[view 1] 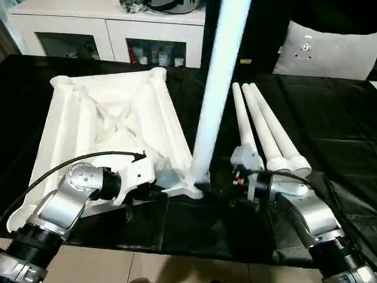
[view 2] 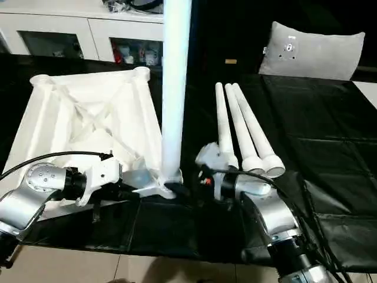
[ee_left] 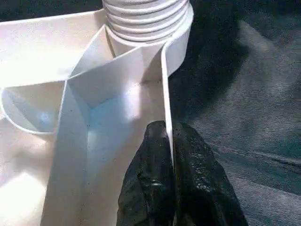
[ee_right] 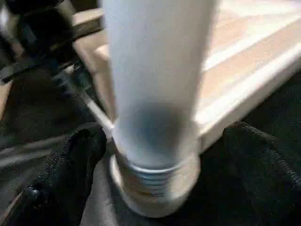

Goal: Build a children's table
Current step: Rotate leg to tighten

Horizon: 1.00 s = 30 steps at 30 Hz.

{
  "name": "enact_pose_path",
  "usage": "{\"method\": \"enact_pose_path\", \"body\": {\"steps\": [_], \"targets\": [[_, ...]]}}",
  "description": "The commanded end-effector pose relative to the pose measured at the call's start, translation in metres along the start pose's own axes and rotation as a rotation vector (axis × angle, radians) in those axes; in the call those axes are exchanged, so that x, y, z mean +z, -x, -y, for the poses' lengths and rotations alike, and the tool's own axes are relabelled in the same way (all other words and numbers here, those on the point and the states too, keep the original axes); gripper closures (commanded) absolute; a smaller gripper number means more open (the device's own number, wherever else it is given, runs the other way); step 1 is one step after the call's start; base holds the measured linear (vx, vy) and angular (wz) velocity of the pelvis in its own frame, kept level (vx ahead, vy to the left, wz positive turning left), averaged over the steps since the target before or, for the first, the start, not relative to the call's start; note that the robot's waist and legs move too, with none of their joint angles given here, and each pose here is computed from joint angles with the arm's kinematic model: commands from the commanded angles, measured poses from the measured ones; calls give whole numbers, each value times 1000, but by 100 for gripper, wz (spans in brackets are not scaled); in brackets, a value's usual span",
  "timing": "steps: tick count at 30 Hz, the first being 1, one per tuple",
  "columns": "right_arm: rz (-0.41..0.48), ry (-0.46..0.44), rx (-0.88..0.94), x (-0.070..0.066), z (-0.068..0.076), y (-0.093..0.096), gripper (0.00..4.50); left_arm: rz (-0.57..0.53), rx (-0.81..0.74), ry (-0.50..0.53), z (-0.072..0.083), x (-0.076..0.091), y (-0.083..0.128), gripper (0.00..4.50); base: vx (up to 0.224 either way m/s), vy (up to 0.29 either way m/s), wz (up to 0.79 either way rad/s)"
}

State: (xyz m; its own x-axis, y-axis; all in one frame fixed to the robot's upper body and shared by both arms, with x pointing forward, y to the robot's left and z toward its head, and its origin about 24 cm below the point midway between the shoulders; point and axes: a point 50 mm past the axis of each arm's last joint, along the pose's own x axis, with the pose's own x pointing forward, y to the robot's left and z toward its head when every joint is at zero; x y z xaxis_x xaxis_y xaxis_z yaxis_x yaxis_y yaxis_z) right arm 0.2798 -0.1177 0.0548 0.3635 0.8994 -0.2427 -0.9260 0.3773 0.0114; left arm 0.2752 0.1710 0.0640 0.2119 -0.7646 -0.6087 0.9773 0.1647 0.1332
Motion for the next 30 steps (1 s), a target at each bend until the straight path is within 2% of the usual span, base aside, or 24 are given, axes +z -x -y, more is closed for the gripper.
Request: {"method": "enact_pose_path", "body": {"steps": [1,9,24,30], "targets": [[-11,20,29,5,2,0,0,3,-69,-74,3,9,-4,450,0,0,0],[-7,-12,42,4,9,-4,0,5,-108,-91,7,11,-6,450,0,0,0],[-21,-44,106,0,4,-7,140,-5,-121,-108,6,11,-7,450,0,0,0],[-29,-52,115,-2,2,-6,176,-6,-120,-106,6,10,-6,450,0,0,0]]}}
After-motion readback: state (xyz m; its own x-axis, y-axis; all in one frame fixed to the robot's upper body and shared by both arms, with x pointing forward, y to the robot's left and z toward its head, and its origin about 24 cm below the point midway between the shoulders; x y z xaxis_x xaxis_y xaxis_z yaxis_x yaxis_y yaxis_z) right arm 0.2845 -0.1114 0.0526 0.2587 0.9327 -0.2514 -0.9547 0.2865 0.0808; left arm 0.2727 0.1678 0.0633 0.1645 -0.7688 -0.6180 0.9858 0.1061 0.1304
